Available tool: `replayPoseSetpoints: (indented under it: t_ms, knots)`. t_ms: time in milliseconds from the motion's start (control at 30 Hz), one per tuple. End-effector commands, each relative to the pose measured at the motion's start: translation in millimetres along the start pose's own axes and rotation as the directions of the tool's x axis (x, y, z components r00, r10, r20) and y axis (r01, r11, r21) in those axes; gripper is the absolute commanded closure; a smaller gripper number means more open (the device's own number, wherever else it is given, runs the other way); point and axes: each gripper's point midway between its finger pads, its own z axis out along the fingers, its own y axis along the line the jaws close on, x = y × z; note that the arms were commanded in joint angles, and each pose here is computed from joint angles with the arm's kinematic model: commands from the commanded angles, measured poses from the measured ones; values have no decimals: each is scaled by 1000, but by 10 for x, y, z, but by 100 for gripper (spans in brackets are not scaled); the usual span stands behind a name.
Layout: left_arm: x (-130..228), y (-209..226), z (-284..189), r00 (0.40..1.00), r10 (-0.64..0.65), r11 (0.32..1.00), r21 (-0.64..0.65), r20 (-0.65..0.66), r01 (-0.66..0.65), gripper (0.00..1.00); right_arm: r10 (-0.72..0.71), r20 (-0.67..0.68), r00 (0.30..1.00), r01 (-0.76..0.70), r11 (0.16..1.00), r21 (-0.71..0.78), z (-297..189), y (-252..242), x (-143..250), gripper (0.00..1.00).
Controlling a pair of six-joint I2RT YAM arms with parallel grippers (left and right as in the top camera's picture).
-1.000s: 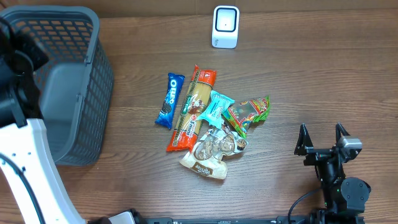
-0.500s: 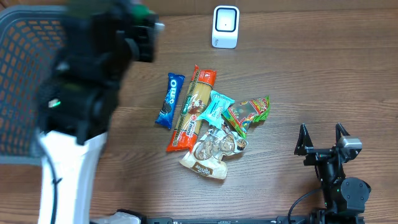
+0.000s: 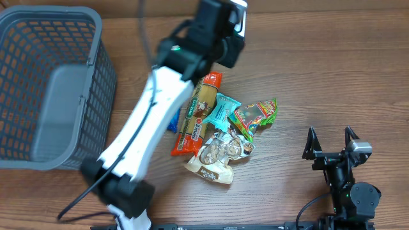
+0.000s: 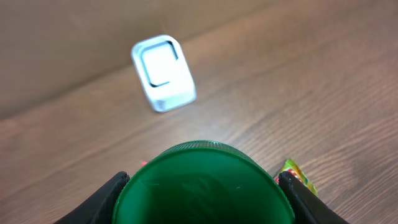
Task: Scan the item barcode
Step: 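Lift the green cup out of the basket toward the scanner, then lower the green-lidded jar beside the spaghetti and open the left gripper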
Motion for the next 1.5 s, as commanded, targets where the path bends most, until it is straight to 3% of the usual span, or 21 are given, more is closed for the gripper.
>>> replayPoseSetpoints:
  t_ms: [0, 333, 567, 1100, 1233, 1300, 1467]
  knots:
    - [29, -250, 252, 999, 45, 998, 49, -14, -44, 96, -4, 3, 1000, 4, 1000, 12, 1, -27, 20, 0]
    - [549, -481, 1156, 985, 24, 998, 56, -169, -15, 96, -4, 3, 1000, 4, 1000, 12, 1, -27, 20, 0]
    - [727, -553, 1611, 983, 5, 998, 58, -185, 6, 96, -4, 3, 1000, 4, 1000, 12, 1, -27, 20, 0]
    - [936, -972, 1790, 977, 54, 996, 83, -207, -38, 96, -4, 3, 1000, 4, 1000, 12, 1, -27, 20, 0]
    - [892, -932, 1800, 981, 42, 998, 47, -188, -33, 88, -4, 3, 1000, 4, 1000, 12, 1, -27, 20, 0]
    - [891, -921, 1801, 981, 41, 998, 46, -189, -33, 76, -4, 3, 1000, 4, 1000, 12, 1, -27, 20, 0]
    - [877, -900, 1805, 982, 55, 998, 40, -183, -48, 62, -4, 3, 1000, 4, 1000, 12, 1, -27, 20, 0]
